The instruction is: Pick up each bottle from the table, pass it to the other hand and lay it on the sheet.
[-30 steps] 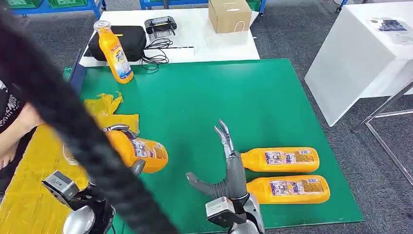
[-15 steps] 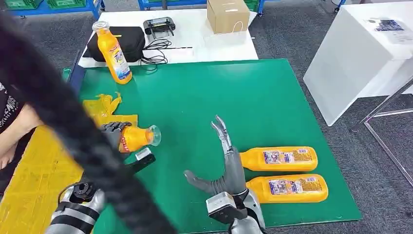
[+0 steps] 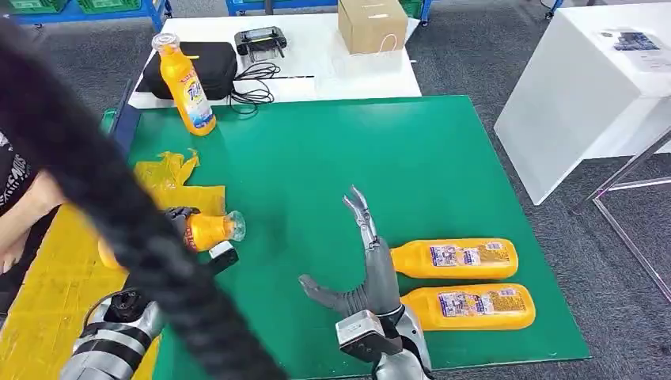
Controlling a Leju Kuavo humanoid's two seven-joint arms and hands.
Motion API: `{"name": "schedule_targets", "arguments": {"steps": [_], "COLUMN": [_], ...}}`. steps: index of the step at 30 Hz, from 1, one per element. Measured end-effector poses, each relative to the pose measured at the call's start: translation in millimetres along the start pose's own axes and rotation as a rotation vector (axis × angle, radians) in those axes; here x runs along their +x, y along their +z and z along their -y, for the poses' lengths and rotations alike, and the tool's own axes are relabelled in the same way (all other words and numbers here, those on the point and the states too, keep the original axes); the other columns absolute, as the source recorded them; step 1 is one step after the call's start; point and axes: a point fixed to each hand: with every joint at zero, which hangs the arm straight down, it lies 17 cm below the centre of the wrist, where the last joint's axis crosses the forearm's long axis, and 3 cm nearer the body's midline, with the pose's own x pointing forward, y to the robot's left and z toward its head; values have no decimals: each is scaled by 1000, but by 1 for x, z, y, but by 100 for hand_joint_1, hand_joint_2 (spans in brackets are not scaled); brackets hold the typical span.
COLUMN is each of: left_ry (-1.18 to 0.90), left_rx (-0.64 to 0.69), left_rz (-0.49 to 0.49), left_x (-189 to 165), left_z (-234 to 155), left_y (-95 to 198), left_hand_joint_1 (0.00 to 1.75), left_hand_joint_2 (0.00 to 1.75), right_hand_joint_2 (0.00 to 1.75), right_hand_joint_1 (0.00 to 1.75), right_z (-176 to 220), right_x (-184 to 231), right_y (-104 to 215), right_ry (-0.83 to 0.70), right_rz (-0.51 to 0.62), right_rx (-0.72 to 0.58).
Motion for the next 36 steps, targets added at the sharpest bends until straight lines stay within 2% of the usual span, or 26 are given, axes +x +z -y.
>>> {"name": "schedule_targets", "arguments": {"steps": [5, 6, 7, 20, 28, 36], "left_ry": [-51, -60, -62, -19, -1, 61], "left_rx": [12, 21, 22, -35, -121, -97], "left_rz": [-76, -92, -99, -140, -160, -156], "left_x": [-33, -38, -41, -61, -68, -70], "left_z": [1, 0, 1, 22, 44, 42], "left_y": [-3, -3, -3, 8, 17, 18], "left_hand_joint_1": [175, 44, 0, 0, 0, 0], "left_hand_joint_2": [175, 175, 175, 175, 175, 175], "right_hand_joint_2": [175, 175, 175, 175, 175, 175], "right_hand_joint_1": [0, 0, 0, 0, 0, 0], "right_z": [0, 1, 0, -1, -5, -5], "right_x": [0, -1, -1, 1, 5, 5], "right_y": [0, 0, 0, -4, -10, -12], "right_ry": [1, 1, 1, -6, -14, -12], "right_rz": [-2, -3, -4, 1, 17, 22], "right_rx": [-1, -1, -1, 7, 27, 31]}}
